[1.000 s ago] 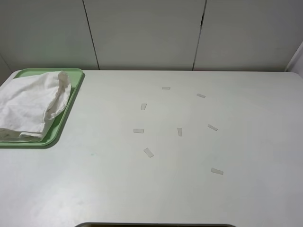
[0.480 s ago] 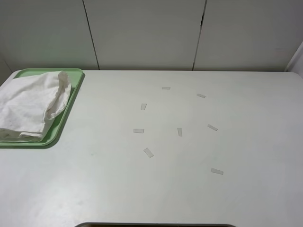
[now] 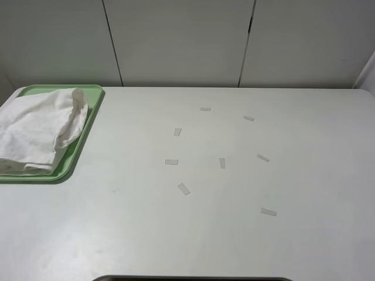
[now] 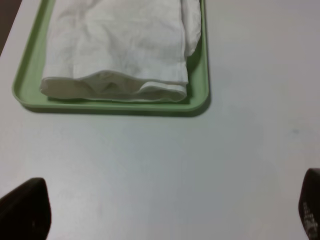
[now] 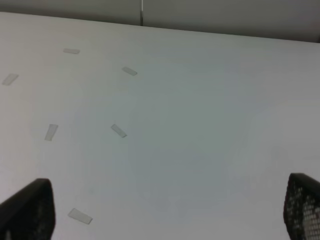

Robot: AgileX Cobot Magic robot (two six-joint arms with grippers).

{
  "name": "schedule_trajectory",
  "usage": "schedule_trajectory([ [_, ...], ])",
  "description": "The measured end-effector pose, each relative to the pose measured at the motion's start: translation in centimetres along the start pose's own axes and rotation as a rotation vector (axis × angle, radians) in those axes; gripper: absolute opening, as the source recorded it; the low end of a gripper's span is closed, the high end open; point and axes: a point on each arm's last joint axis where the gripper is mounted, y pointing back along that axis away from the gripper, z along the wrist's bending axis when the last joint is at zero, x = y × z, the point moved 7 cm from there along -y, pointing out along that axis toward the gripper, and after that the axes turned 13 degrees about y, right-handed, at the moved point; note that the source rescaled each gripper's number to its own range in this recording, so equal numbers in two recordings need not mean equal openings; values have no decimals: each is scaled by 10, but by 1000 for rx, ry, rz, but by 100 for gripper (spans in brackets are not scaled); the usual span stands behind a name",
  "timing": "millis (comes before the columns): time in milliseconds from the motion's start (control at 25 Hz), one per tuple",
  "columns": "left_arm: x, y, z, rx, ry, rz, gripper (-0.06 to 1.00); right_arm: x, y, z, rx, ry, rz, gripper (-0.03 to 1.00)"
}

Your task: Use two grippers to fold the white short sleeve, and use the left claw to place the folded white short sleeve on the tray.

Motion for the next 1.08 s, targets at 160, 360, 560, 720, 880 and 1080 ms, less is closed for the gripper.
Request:
schedule_trajectory([
  [160, 0, 0, 0, 1, 1, 1, 100, 0, 0, 0, 0, 0, 0, 100],
  [360, 0, 0, 0, 1, 1, 1, 100, 0, 0, 0, 0, 0, 0, 100],
  [560, 0, 0, 0, 1, 1, 1, 100, 0, 0, 0, 0, 0, 0, 100],
  [720, 0, 0, 0, 1, 1, 1, 100, 0, 0, 0, 0, 0, 0, 100],
  [880, 0, 0, 1, -11, 8, -3, 100, 0, 0, 0, 0, 0, 0, 100],
  [1080, -1, 1, 6, -98, 55, -25, 100, 0, 0, 0, 0, 0, 0, 100],
])
